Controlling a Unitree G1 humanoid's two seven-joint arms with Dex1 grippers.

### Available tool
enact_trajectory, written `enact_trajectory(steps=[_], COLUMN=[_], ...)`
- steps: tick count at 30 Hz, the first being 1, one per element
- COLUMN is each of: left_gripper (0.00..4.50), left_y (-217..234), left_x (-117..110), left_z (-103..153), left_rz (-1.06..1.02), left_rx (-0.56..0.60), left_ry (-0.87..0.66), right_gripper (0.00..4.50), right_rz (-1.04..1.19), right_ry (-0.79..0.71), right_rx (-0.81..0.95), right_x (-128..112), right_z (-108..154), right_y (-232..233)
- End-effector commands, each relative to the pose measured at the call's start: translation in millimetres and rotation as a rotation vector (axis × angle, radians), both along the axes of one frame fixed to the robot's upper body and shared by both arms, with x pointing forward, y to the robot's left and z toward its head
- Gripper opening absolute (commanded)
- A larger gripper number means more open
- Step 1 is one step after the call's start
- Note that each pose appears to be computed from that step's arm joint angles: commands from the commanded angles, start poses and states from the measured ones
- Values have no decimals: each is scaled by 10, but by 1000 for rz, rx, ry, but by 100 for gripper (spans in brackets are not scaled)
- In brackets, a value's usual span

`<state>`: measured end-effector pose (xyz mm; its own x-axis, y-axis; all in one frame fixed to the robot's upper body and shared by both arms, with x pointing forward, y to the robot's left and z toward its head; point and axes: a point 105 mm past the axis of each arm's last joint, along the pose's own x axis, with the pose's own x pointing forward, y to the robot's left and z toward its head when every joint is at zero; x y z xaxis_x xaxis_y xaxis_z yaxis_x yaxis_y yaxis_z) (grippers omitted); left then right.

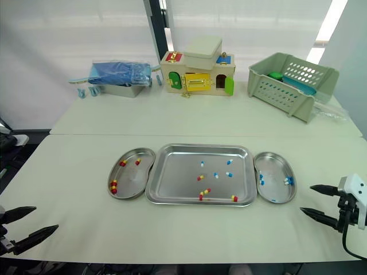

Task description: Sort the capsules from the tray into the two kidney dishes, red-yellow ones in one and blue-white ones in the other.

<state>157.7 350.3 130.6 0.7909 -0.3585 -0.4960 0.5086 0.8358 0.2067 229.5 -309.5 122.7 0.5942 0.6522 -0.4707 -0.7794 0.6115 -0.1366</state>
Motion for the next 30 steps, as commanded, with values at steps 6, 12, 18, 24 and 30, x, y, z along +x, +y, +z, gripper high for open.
enact_trajectory(steps=[6, 12, 18, 24, 30], left_gripper=[447, 447, 447, 447, 447], left_y=[-275, -822, -1409, -1757, -2026], left_x=[47, 598, 906, 1121, 1295], left_z=[94, 307, 209, 190, 114], left_rz=[-124, -256, -448, -575, -668], left_rx=[-56, -149, -150, -108, -25], left_ry=[-27, -59, 36, 25, 6], right_gripper=[450, 450, 450, 450, 450], right_rz=[56, 114, 150, 154, 122], right_ry=[-25, -9, -38, -54, -85], right_rx=[-3, 97, 163, 188, 214], right_x=[-52, -376, -536, -590, -535], right_z=[140, -90, -157, -171, -146], right_y=[59, 457, 816, 1048, 1191])
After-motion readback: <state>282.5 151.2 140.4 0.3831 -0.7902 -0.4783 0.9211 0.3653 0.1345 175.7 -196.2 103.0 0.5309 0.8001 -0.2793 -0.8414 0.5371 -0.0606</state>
